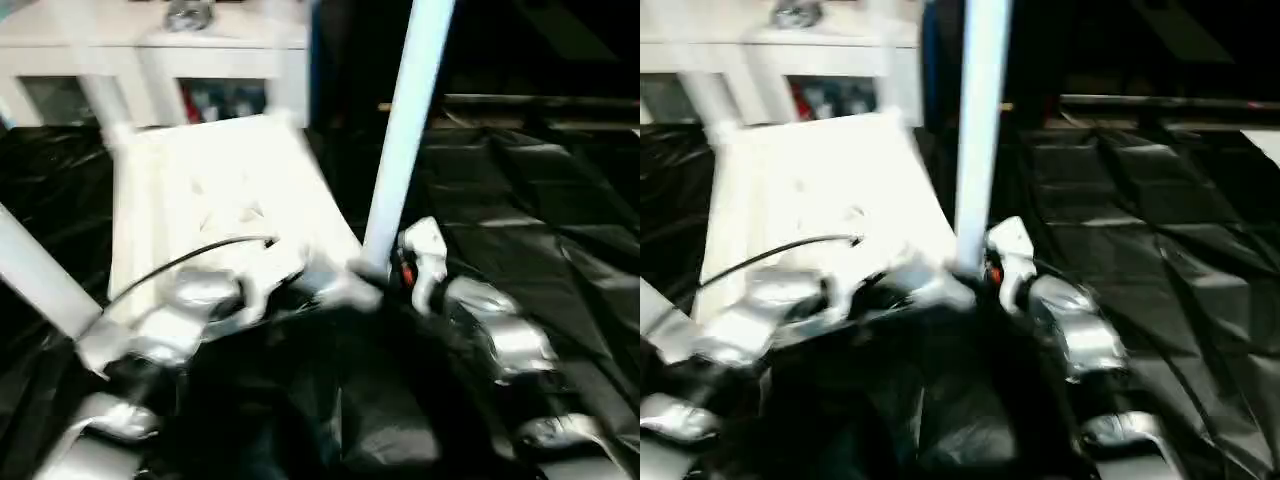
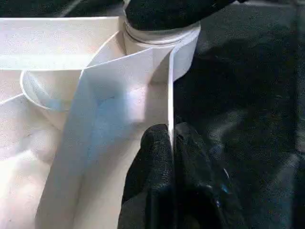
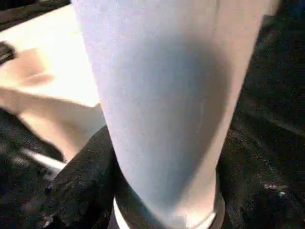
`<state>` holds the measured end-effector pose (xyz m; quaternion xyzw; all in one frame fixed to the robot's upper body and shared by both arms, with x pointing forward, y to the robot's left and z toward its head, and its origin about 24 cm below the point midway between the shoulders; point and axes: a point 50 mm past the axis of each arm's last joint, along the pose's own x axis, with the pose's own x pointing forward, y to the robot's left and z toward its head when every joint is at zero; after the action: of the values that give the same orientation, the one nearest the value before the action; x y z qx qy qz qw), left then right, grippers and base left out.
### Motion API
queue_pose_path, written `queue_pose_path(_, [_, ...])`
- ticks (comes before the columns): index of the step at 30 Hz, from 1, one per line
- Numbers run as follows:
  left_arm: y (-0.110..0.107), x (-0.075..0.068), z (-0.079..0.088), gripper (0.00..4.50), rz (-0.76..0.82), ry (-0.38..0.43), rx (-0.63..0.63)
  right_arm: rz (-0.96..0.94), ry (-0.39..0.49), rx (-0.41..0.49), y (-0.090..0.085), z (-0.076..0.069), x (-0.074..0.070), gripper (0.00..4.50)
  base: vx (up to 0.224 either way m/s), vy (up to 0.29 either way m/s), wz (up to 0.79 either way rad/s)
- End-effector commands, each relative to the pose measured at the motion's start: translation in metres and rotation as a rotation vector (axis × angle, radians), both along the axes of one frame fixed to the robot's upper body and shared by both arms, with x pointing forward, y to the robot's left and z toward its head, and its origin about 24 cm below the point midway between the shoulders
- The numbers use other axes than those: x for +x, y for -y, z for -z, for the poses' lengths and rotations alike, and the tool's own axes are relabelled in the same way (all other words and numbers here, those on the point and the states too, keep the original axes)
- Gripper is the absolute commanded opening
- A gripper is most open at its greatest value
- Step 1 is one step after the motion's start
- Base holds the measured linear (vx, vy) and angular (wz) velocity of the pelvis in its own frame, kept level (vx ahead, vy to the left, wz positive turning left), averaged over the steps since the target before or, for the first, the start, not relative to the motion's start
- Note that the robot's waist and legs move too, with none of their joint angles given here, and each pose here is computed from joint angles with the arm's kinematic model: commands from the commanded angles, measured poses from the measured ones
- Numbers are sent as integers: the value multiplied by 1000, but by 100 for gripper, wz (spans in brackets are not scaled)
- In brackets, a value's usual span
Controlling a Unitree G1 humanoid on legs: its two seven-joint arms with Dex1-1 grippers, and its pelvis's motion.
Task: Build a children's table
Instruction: Rotate leg to tighten
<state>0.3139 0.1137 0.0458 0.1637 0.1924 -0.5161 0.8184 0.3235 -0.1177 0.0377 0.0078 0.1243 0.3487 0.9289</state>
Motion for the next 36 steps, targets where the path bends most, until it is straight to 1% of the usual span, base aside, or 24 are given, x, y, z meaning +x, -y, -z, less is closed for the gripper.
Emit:
queue_pose_path(1, [27, 9, -14, 0, -34, 73, -73, 5, -44, 11, -33, 10, -4, 254, 0, 0, 0])
queue_pose_path(4, [40, 11, -14, 0, -64, 94, -71, 87, -41, -17, -48, 13, -1, 254, 0, 0, 0])
queue_pose_path(5, [43, 10, -14, 0, -57, 96, -78, 64, -31, -13, -54, 12, -2, 254, 0, 0, 0])
queue_pose_path(6, [46, 9, -13, 0, -46, 94, -82, 44, -24, 5, -58, 10, -3, 289, 0, 0, 0])
queue_pose_path(7, [48, 7, -13, 0, -31, 93, -84, 33, -16, 14, -60, 9, -4, 289, 0, 0, 0])
queue_pose_path(8, [49, 3, -13, 0, 15, 95, -89, 7, -14, 45, -62, 6, -5, 324, 0, 0, 0])
queue_pose_path(9, [49, 3, -13, 0, 15, 95, -89, 7, -14, 45, -62, 6, -5, 326, 0, 0, 0])
queue_pose_path(10, [46, -5, -11, 0, 90, 83, -92, -43, -1, 48, -58, 2, -6, 333, 0, 0, 0])
queue_pose_path(11, [45, -7, -10, 0, 112, 80, -91, -62, 3, 45, -57, 0, -6, 333, 0, 0, 0])
queue_pose_path(13, [34, -13, -6, 0, 157, 50, -77, -169, 35, 7, -47, -5, -9, 368, 0, 0, 0])
queue_pose_path(14, [34, -13, -6, 0, 157, 50, -77, -169, 35, 7, -47, -5, -9, 372, 0, 0, 0])
queue_pose_path(15, [29, -16, -4, 0, 173, 41, -69, -217, 41, -3, -43, -7, -12, 375, 0, 0, 0])
queue_pose_path(16, [27, -17, -3, 0, 183, 35, -64, -247, 43, -8, -41, -8, -13, 375, 0, 0, 0])
queue_pose_path(18, [17, -22, -1, 0, 239, 17, -43, -357, 52, -37, -29, -11, -19, 375, 0, 0, 0])
queue_pose_path(21, [8, -27, -1, 0, 300, -7, -34, -443, 46, -59, -18, -14, -24, 375, 0, 0, 0])
queue_pose_path(22, [8, -27, -1, 0, 300, -7, -34, -443, 46, -59, -18, -14, -24, 375, 0, 0, 0])
queue_pose_path(23, [1, -30, -2, 0, 343, -36, -32, -511, 37, -75, -8, -17, -27, 375, 0, 0, 0])
queue_pose_path(26, [-5, -32, -3, 0, 374, -55, -25, -563, 27, -88, -1, -20, -30, 375, 0, 0, 0])
queue_pose_path(27, [-10, -32, -4, 0, 393, -63, -7, -613, 13, -106, 5, -22, -32, 358, 0, 0, 0])
queue_pose_path(28, [-10, -32, -4, 0, 393, -63, -7, -613, 13, -106, 5, -22, -32, 358, 0, 0, 0])
queue_pose_path(29, [-13, -32, -4, 0, 400, -68, 0, -633, 6, -115, 7, -23, -32, 340, 0, 0, 0])
queue_pose_path(31, [-14, -31, -4, 0, 404, -70, 4, -650, 1, -123, 9, -23, -32, 338, 0, 0, 0])
queue_pose_path(32, [-16, -31, -5, 0, 412, -75, 6, -662, -4, -126, 10, -24, -32, 320, 0, 0, 0])
queue_pose_path(36, [-17, -31, -6, 0, 417, -79, 7, -669, -7, -125, 10, -25, -31, 298, 0, 0, 0])
